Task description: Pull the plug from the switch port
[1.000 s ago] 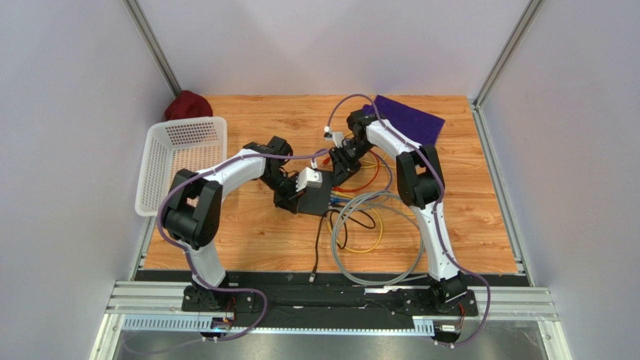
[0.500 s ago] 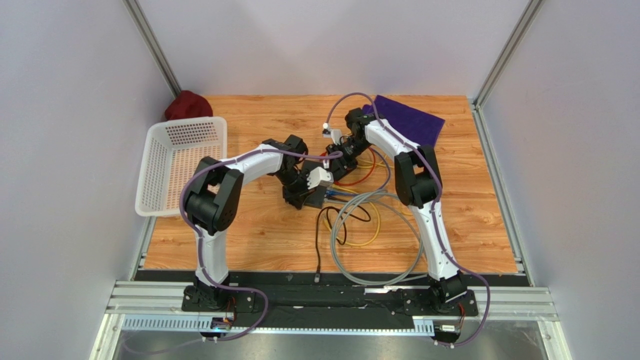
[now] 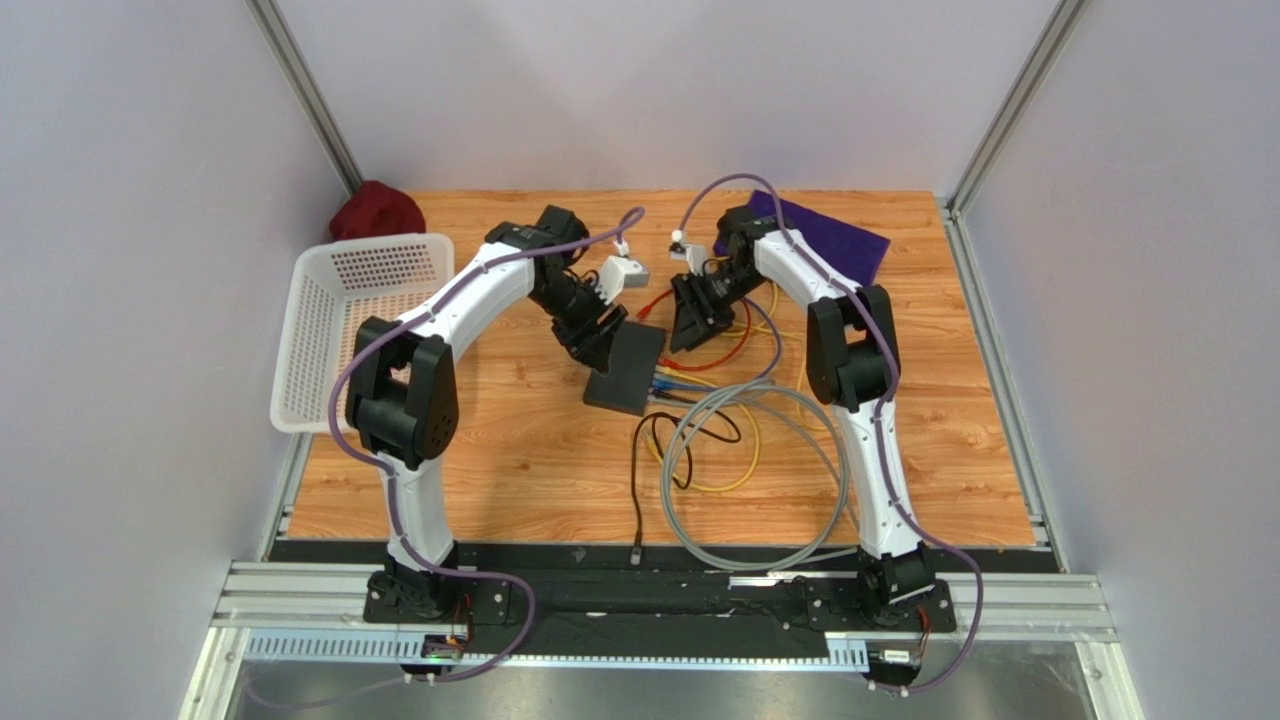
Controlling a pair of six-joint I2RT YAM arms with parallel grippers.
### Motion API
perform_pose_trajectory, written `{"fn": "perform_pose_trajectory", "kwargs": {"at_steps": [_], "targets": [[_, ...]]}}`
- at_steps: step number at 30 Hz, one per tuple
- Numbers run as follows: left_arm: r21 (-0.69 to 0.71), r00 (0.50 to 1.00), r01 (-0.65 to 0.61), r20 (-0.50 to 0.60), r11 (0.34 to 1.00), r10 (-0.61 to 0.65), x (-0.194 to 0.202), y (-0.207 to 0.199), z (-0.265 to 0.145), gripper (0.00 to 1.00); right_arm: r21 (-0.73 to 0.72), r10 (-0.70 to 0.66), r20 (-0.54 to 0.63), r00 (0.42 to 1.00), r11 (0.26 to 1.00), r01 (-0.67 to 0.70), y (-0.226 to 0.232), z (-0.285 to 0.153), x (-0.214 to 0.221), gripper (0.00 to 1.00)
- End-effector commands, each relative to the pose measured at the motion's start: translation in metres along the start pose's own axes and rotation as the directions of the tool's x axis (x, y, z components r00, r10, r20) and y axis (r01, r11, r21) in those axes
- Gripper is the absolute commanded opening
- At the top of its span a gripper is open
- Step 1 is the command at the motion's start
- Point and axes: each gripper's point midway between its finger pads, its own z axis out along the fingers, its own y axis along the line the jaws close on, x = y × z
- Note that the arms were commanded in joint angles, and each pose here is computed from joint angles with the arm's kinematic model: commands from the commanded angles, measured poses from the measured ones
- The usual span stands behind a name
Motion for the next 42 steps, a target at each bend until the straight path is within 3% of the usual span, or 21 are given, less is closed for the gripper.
{"fn": "perform_pose_trajectory", "kwargs": {"at_steps": [1, 13, 22, 32, 42], "targets": [[0.041, 0.936, 0.342, 0.076, 0.939, -0.344, -0.019, 0.015, 0.002, 0.59, -0.109, -0.003, 0.02, 1.0, 0.994, 0.005, 0.021, -0.011, -0.004, 0.57], [0.077, 0.877, 0.472, 0.059, 0.878, -0.476, -0.009, 0.05, 0.022, 0.61, -0.167, 0.058, 0.005, 0.998, 0.984, -0.057, 0.01, 0.018, -0.002, 0.54], [0.002, 0.855, 0.519, 0.013, 0.855, -0.519, 0.006, 0.072, 0.048, 0.61, -0.155, 0.081, -0.015, 0.997, 0.985, -0.082, 0.002, 0.033, 0.002, 0.52], [-0.013, 0.835, 0.548, -0.046, 0.836, -0.548, 0.021, 0.067, 0.068, 0.45, -0.155, 0.091, -0.036, 0.995, 0.983, -0.096, -0.001, 0.044, 0.007, 0.5], [-0.028, 0.835, 0.547, -0.064, 0.837, -0.547, 0.025, 0.066, 0.072, 0.42, -0.157, 0.093, -0.065, 0.994, 0.982, -0.102, -0.008, 0.052, 0.017, 0.43]]}}
